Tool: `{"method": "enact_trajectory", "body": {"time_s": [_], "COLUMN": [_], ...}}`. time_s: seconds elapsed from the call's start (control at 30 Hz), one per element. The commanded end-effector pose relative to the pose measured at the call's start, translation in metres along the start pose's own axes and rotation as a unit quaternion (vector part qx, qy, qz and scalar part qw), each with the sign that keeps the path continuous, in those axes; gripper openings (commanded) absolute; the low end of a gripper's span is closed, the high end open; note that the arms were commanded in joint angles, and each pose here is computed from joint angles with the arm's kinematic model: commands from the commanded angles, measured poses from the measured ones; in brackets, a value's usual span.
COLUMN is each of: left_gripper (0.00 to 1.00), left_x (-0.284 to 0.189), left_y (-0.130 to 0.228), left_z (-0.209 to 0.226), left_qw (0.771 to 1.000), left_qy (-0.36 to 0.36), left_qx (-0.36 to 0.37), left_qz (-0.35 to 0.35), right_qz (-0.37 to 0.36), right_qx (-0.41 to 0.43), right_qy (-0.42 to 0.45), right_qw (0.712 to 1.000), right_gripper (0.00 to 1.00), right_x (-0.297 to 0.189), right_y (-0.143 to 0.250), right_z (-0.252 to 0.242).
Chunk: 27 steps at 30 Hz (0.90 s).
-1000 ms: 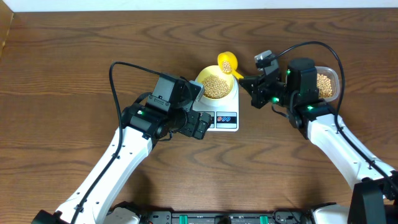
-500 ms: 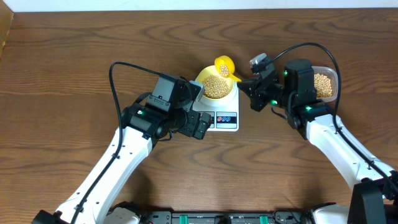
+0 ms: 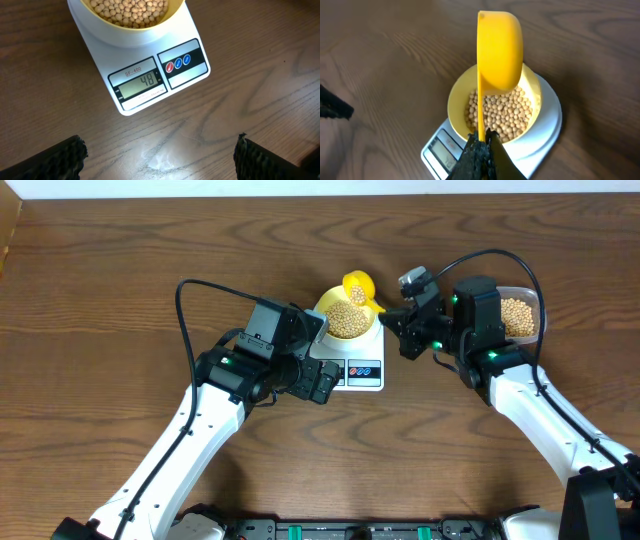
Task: Scoop item into bowl and weigh 50g on scale
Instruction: 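Keep the yellow scoop tilted over the bowl, shaking out a few beans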
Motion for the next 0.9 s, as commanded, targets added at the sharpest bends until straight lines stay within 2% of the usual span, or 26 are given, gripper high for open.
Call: {"method": "enact_trajectory", "body": {"time_s": [0.0,0.2,0.87], "left_gripper": [0.96,0.96,0.96], "left_x": [0.0013,0.0013,0.0013], "left_y": [0.0009,0.001,0.001], "left_z": [-0.0013,-0.0013,-0.0013], "left_qw": [1.0,1.0,1.0], "left_qy": [0.006,0.006,0.006], "left_qx": [0.009,0.008,0.008], "left_qz": [0.003,0.003,0.003], "right_qz": [-0.01,-0.005,0.003], "right_qx": [0.034,-0.059,-0.073], "right_qy": [-0.004,0.014,0.013], "right_qw": [0.999,0.998,0.997], "right_gripper": [0.01,0.01,0.01], "right_x": [0.0021,0.0021,0.0043], "right_y": [-0.0046,-0.0028,0.0002], "right_z": [0.0013,-0.0031,0.0006]}}
Point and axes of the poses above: each gripper's point midway between its finger pads, its own x axis out along the fingers, its own z axis along the line the jaws close on, y = z × x, the point moved 5 cm from there along -x, back along the fingers, and after that the axes turned 1 degree about -x, right-handed, at the moved point
